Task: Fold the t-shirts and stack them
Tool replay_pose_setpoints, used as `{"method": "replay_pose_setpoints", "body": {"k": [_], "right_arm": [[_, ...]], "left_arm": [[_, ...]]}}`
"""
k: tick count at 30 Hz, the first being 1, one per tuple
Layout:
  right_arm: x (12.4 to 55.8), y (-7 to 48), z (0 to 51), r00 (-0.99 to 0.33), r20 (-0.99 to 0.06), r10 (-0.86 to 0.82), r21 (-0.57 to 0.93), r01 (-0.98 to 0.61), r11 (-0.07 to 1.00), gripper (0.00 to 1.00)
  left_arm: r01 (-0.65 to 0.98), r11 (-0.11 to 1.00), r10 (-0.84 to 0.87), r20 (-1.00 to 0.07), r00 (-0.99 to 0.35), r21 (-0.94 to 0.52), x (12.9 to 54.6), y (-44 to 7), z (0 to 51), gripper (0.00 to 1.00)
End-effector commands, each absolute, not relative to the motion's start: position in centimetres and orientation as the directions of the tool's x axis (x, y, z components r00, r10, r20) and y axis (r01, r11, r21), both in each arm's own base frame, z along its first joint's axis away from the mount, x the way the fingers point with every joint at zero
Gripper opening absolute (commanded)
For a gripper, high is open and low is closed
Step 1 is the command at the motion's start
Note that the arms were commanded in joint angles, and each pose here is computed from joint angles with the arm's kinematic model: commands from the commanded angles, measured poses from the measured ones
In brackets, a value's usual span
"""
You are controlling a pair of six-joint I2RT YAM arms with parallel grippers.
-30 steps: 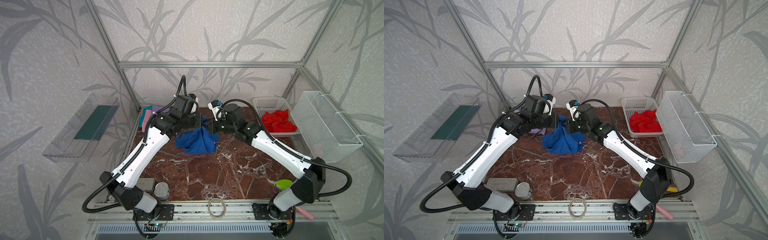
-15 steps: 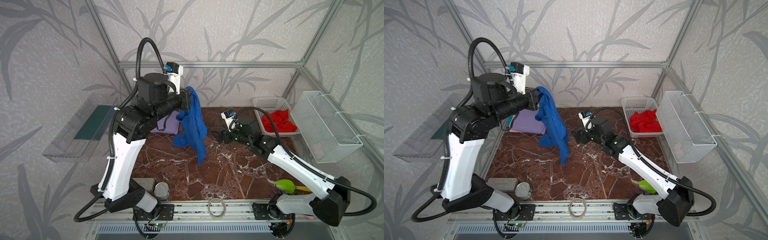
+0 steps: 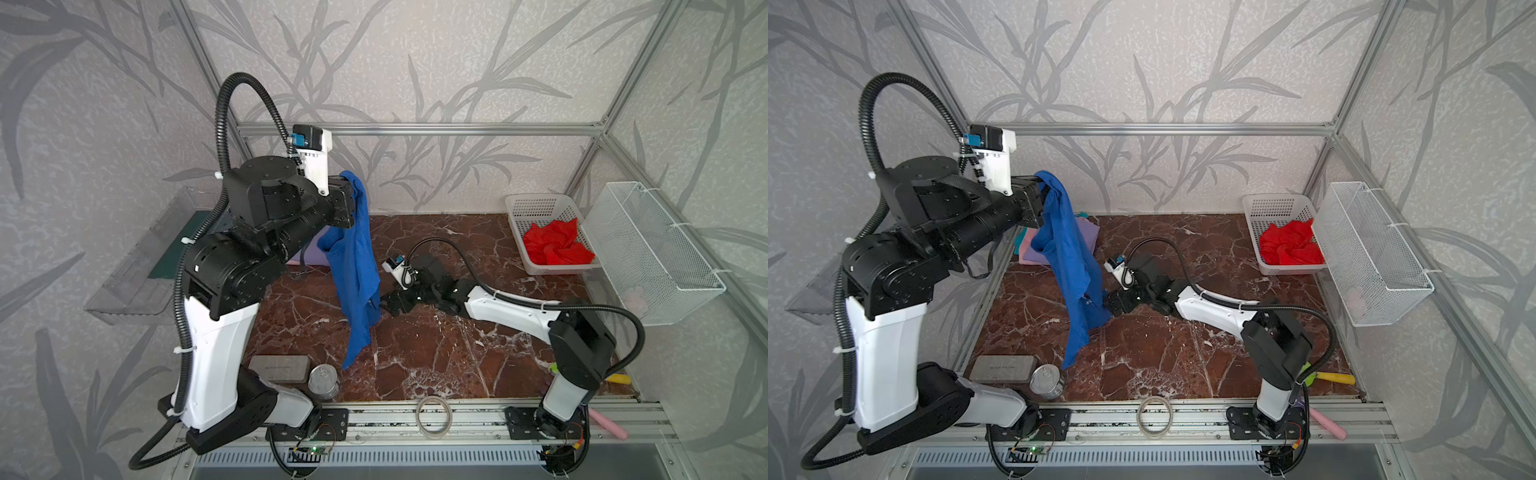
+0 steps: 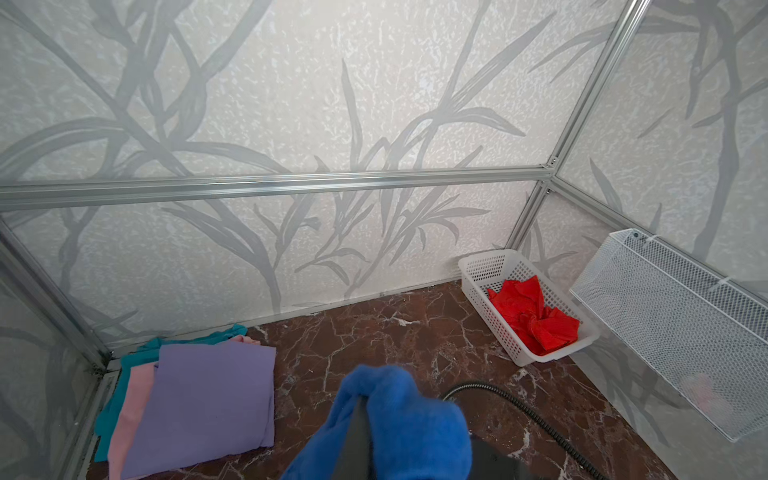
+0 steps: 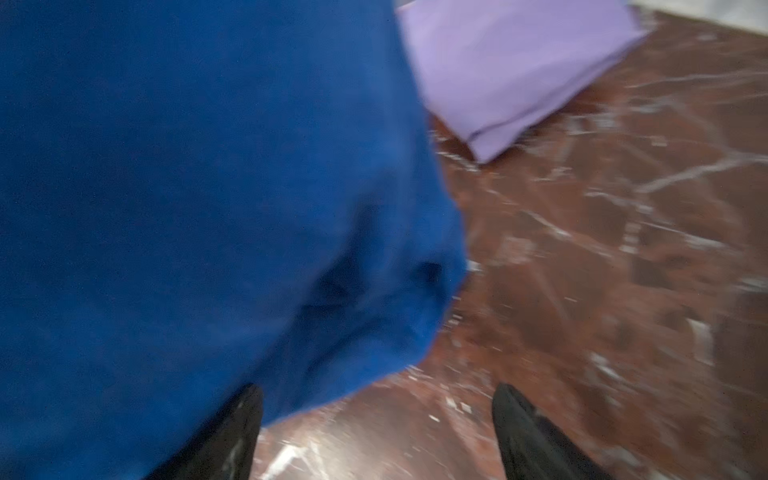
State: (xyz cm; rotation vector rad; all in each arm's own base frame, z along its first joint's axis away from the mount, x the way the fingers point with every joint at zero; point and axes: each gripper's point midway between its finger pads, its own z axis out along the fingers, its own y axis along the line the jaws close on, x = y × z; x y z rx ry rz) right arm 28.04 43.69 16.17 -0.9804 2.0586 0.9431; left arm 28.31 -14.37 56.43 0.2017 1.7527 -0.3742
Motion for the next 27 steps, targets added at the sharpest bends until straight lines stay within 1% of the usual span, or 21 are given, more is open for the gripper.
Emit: {"method": "replay_pose_setpoints", "body": {"k": [1, 2, 3, 4, 5, 6, 7, 10, 12, 14, 16, 18, 19, 21, 22, 23, 24, 26, 27], "right_arm": [[26.2, 48.0, 19.8, -0.49, -0.837, -0.244, 0.417, -0.86, 0.296, 0.9], [26.5, 48.6, 19.8, -0.513, -0.83, -0.218, 0.449, -0.847, 0.285, 0.87], [27.0, 49.1, 20.1, -0.519, -0.833, -0.192, 0.46, -0.842, 0.283, 0.81], [27.6, 49.4, 20.3, -0.526, -0.833, -0.173, 0.466, -0.835, 0.291, 0.65], [28.7, 49.3, 20.5, -0.542, -0.827, -0.149, 0.48, -0.819, 0.314, 0.3], [29.7, 49.0, 20.8, -0.56, -0.82, -0.123, 0.497, -0.801, 0.334, 0.08], [31.1, 48.2, 21.5, -0.572, -0.816, -0.078, 0.512, -0.78, 0.361, 0.0], [34.5, 44.0, 23.7, -0.56, -0.829, 0.013, 0.505, -0.736, 0.451, 0.0], [36.3, 40.1, 25.9, -0.515, -0.856, 0.034, 0.451, -0.714, 0.535, 0.0], [37.1, 36.2, 29.1, -0.445, -0.895, 0.044, 0.376, -0.697, 0.611, 0.0], [37.2, 32.6, 32.0, -0.378, -0.925, 0.039, 0.3, -0.665, 0.683, 0.0], [36.4, 29.7, 34.6, -0.324, -0.946, 0.026, 0.237, -0.634, 0.736, 0.0], [35.8, 28.9, 35.4, -0.308, -0.951, 0.012, 0.214, -0.632, 0.745, 0.0], [33.8, 28.8, 35.8, -0.299, -0.953, -0.04, 0.177, -0.662, 0.729, 0.0], [32.8, 29.1, 35.5, -0.294, -0.953, -0.073, 0.153, -0.675, 0.722, 0.04], [31.7, 29.7, 34.9, -0.285, -0.952, -0.109, 0.125, -0.691, 0.712, 0.15], [30.4, 30.4, 34.2, -0.28, -0.949, -0.144, 0.105, -0.713, 0.693, 0.29], [28.6, 31.4, 32.5, -0.292, -0.937, -0.192, 0.095, -0.742, 0.663, 0.51], [27.9, 31.9, 31.3, -0.304, -0.928, -0.216, 0.095, -0.754, 0.65, 0.58]], "left_arm": [[0.299, 0.949, -0.041, -0.978, -0.204, -0.102, 28.4, -13.5, 56.4, 0.0], [0.3, 0.949, -0.039, -0.978, -0.205, -0.101, 28.5, -13.6, 56.4, 0.0], [0.296, 0.95, -0.038, -0.978, -0.207, -0.1, 28.5, -13.6, 56.3, 0.0], [0.294, 0.951, -0.037, -0.977, -0.21, -0.099, 28.6, -13.6, 56.2, 0.0], [0.291, 0.952, -0.035, -0.977, -0.21, -0.097, 28.7, -13.6, 56.2, 0.0], [0.286, 0.954, -0.034, -0.977, -0.209, -0.095, 28.7, -13.4, 56.2, 0.0], [0.277, 0.957, -0.031, -0.977, -0.209, -0.09, 28.6, -13.2, 56.2, 0.0], [0.241, 0.968, -0.023, -0.98, -0.197, -0.071, 28.4, -12.2, 56.3, 0.0], [0.213, 0.975, -0.027, -0.983, -0.179, -0.065, 28.3, -11.5, 56.5, 0.0], [0.189, 0.98, -0.034, -0.986, -0.165, -0.066, 28.3, -11.0, 56.6, 0.0], [0.176, 0.982, -0.039, -0.986, -0.159, -0.068, 28.4, -10.8, 56.5, 0.0], [0.178, 0.982, -0.041, -0.986, -0.161, -0.07, 28.6, -11.0, 56.4, 0.0], [0.184, 0.98, -0.041, -0.986, -0.165, -0.071, 28.7, -11.2, 56.3, 0.0], [0.197, 0.977, -0.045, -0.984, -0.173, -0.08, 28.9, -11.6, 56.2, 0.0], [0.201, 0.976, -0.046, -0.983, -0.175, -0.081, 29.0, -11.8, 56.2, 0.0], [0.207, 0.975, -0.049, -0.983, -0.176, -0.085, 29.1, -12.0, 56.2, 0.0], [0.212, 0.973, -0.051, -0.984, -0.173, -0.087, 29.0, -12.1, 56.4, 0.0], [0.217, 0.972, -0.058, -0.984, -0.166, -0.094, 29.0, -12.1, 56.8, 0.0], [0.22, 0.971, -0.061, -0.985, -0.162, -0.096, 28.8, -12.1, 57.0, 0.0]]}}
